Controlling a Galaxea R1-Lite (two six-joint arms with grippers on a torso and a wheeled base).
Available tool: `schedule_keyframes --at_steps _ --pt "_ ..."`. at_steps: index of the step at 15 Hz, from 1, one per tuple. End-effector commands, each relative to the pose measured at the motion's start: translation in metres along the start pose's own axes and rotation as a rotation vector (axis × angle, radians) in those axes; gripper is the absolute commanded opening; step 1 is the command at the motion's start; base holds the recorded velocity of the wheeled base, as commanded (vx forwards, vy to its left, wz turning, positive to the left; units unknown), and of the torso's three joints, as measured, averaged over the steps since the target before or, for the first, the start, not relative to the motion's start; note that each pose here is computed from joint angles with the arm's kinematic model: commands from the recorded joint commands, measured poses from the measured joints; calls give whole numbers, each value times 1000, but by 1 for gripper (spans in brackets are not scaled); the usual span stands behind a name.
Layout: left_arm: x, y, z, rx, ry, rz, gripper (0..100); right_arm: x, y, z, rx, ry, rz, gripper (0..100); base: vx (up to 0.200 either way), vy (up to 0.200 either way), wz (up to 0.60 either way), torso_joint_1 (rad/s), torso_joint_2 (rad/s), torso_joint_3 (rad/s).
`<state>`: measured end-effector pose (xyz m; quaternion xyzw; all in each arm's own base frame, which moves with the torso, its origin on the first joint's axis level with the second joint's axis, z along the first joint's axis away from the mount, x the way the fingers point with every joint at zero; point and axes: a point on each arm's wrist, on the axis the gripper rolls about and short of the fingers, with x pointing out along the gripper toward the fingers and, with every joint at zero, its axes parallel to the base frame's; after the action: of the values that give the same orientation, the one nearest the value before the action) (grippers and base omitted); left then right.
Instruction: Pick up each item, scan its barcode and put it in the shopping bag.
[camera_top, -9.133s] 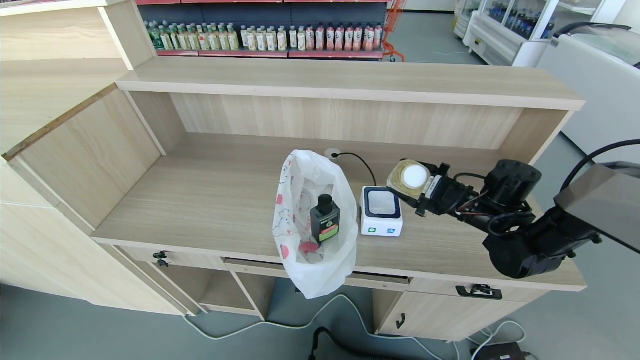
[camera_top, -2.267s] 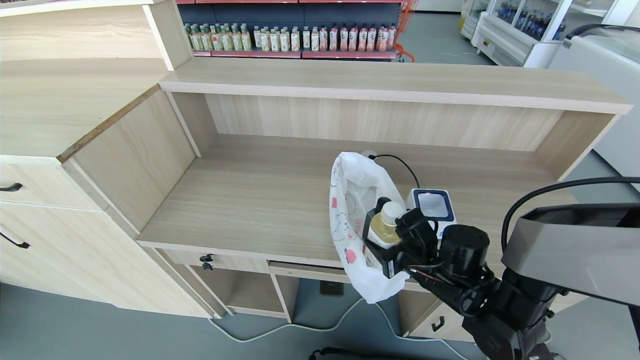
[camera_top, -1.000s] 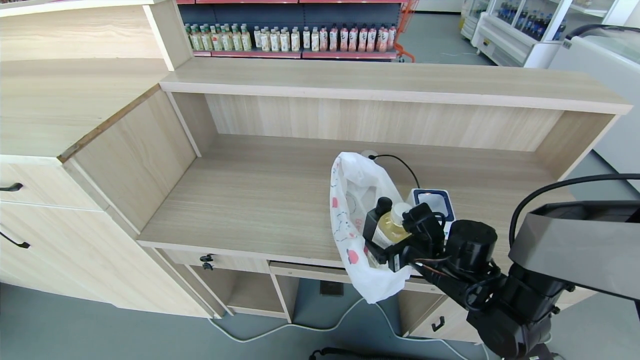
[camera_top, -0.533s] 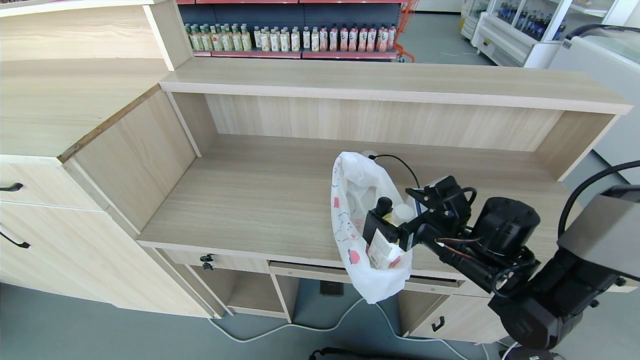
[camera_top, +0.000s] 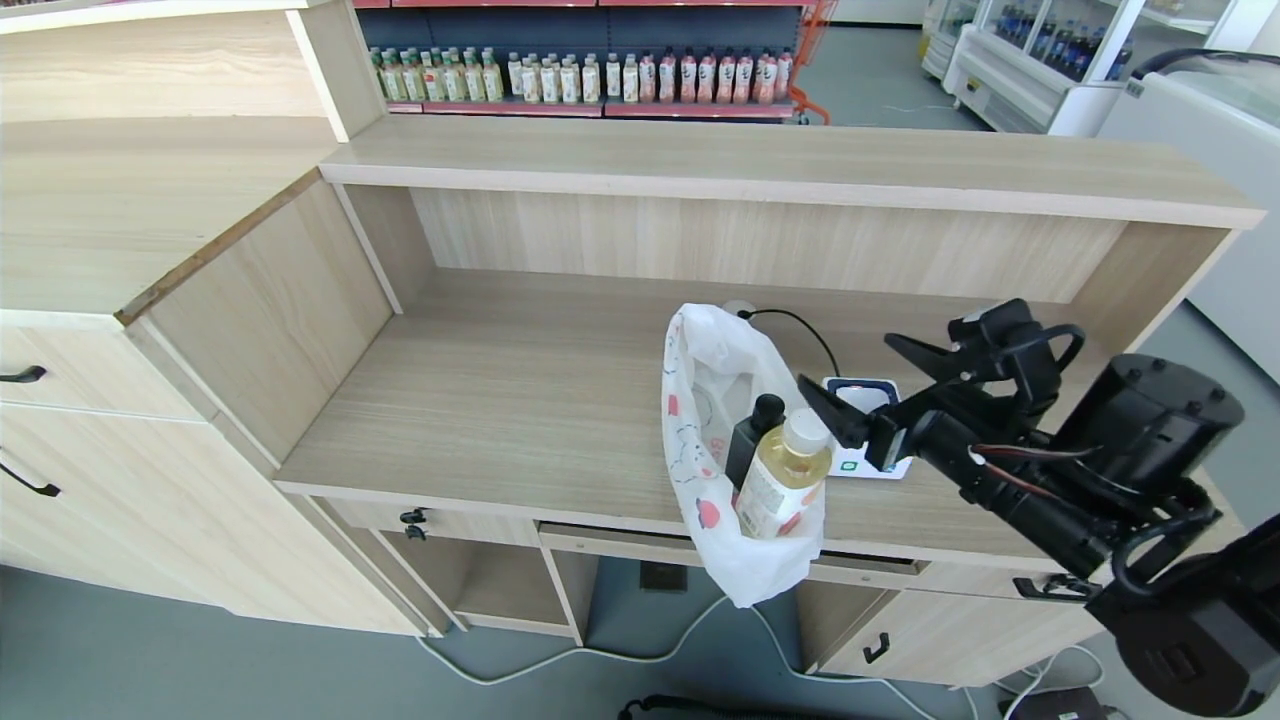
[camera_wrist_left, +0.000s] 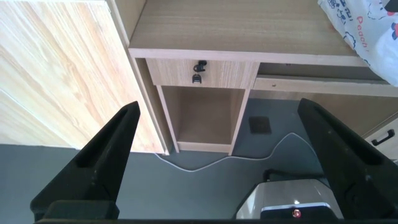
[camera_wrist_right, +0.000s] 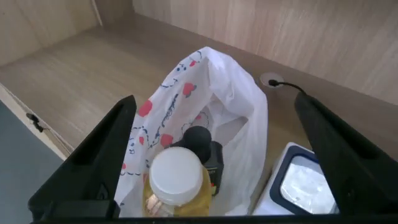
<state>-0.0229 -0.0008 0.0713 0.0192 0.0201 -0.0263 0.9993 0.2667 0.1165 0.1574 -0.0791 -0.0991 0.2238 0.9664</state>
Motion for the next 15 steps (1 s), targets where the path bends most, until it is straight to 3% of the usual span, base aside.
schedule_keyframes --at_steps 1,3,4,8,12,15 --pt "0 0 0 -1 0 0 100 -32 -22 29 -1 7 -164 100 0 0 0 0 0 0" --pt "0 0 0 -1 0 0 100 -57 -33 42 -11 53 -217 100 0 0 0 0 0 0" --pt "0 0 0 -2 0 0 100 -80 -37 47 -15 126 -271 100 0 0 0 0 0 0" --pt "0 0 0 -8 0 0 100 -160 -27 63 -8 317 -387 100 0 0 0 0 0 0" --pt "0 0 0 -8 0 0 100 -208 -20 64 -1 336 -508 100 0 0 0 0 0 0" --pt "0 0 0 -8 0 0 100 -251 -14 63 -1 414 -617 100 0 0 0 0 0 0"
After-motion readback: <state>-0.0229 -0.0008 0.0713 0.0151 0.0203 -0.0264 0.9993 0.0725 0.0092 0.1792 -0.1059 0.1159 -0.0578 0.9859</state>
